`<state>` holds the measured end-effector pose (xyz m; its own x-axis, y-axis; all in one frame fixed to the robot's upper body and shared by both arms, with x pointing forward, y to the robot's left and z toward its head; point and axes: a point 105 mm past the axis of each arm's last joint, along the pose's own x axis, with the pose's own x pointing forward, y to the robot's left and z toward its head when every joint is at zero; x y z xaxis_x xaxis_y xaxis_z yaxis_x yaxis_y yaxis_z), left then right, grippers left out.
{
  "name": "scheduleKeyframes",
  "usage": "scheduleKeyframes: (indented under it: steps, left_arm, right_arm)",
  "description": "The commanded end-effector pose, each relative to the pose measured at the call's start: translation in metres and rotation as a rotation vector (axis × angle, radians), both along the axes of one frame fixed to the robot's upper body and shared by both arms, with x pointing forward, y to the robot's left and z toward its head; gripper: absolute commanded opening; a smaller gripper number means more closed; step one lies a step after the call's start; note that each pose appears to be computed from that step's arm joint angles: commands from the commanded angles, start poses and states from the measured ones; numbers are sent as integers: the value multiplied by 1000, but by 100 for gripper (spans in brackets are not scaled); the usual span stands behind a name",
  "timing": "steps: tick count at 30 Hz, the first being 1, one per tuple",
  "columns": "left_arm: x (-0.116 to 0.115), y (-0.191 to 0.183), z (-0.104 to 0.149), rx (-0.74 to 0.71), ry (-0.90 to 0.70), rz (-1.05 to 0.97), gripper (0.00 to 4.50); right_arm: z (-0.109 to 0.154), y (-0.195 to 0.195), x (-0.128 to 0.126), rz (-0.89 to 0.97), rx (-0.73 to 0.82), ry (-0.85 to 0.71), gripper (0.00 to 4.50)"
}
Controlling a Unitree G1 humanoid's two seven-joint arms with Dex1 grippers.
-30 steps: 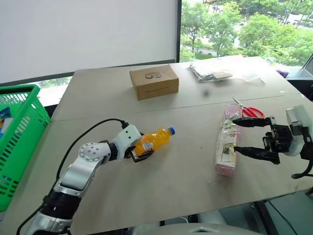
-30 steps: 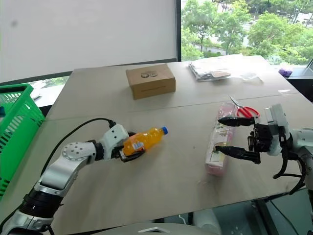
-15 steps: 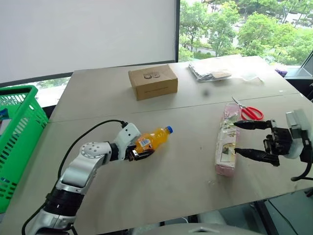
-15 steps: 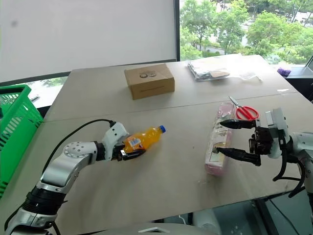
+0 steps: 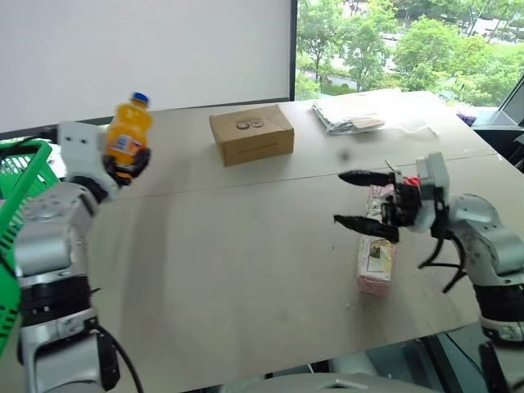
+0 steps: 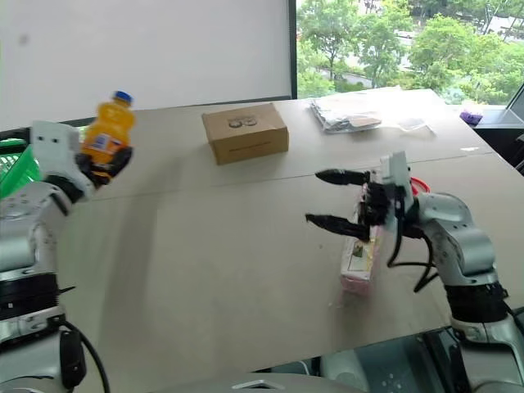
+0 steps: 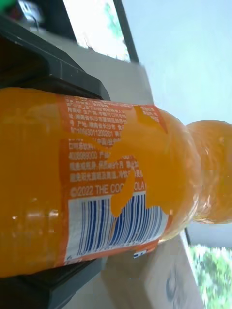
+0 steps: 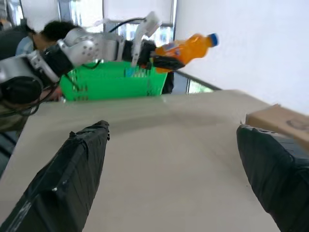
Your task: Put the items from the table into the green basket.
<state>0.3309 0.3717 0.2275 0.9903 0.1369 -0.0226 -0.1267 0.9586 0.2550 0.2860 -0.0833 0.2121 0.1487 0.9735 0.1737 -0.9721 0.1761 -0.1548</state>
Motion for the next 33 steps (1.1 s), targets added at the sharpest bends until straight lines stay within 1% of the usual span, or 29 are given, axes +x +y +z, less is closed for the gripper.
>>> scheduleKeyframes:
  steps: [1,2,4,5,7,10,15,17,18,24,25,27,29,30,31,32,33]
  left_arm:
    - [-36,65,50,123,-86,233,310]
    - [-47,85,54,129,-76,302,310]
    - [-61,110,56,142,-59,382,310]
    - [-68,121,54,171,-38,419,310]
    - [-75,135,38,201,27,455,310]
    - [-72,140,9,191,88,444,310]
    - [-68,145,-7,213,125,443,310]
    - [-66,145,-9,215,124,436,413]
    - [-65,145,-8,214,119,433,448]
    - [-55,144,7,227,43,449,448]
    - [-51,141,14,233,12,436,448]
    - [-38,124,30,211,-76,344,448]
    - [-19,92,46,177,-163,165,448]
    - [-12,73,49,159,-178,63,448]
    - [-5,45,48,157,-170,-75,448]
    - [-2,17,44,150,-147,-220,448]
    - [-2,-2,40,142,-127,-315,448]
  right_arm:
    - [19,20,0,64,64,-16,450]
    - [22,26,0,93,68,-19,450]
    - [25,34,0,128,69,-21,450]
    - [26,38,0,143,72,-23,450]
    - [25,46,0,166,78,-22,450]
    - [23,54,-3,194,83,-26,450]
    - [21,60,-10,210,98,-29,450]
    - [20,60,-12,206,99,-28,450]
    - [19,59,-12,202,99,-27,450]
    - [14,53,-10,153,92,-27,450]
    - [13,51,-9,141,90,-29,450]
    - [13,46,-6,113,85,-30,450]
    - [10,38,0,60,67,-8,450]
    - [9,34,4,29,54,-1,450]
    - [6,28,9,-26,31,1,450]
    - [1,20,15,-86,-3,-2,450]
    - [-2,15,19,-126,-27,-5,450]
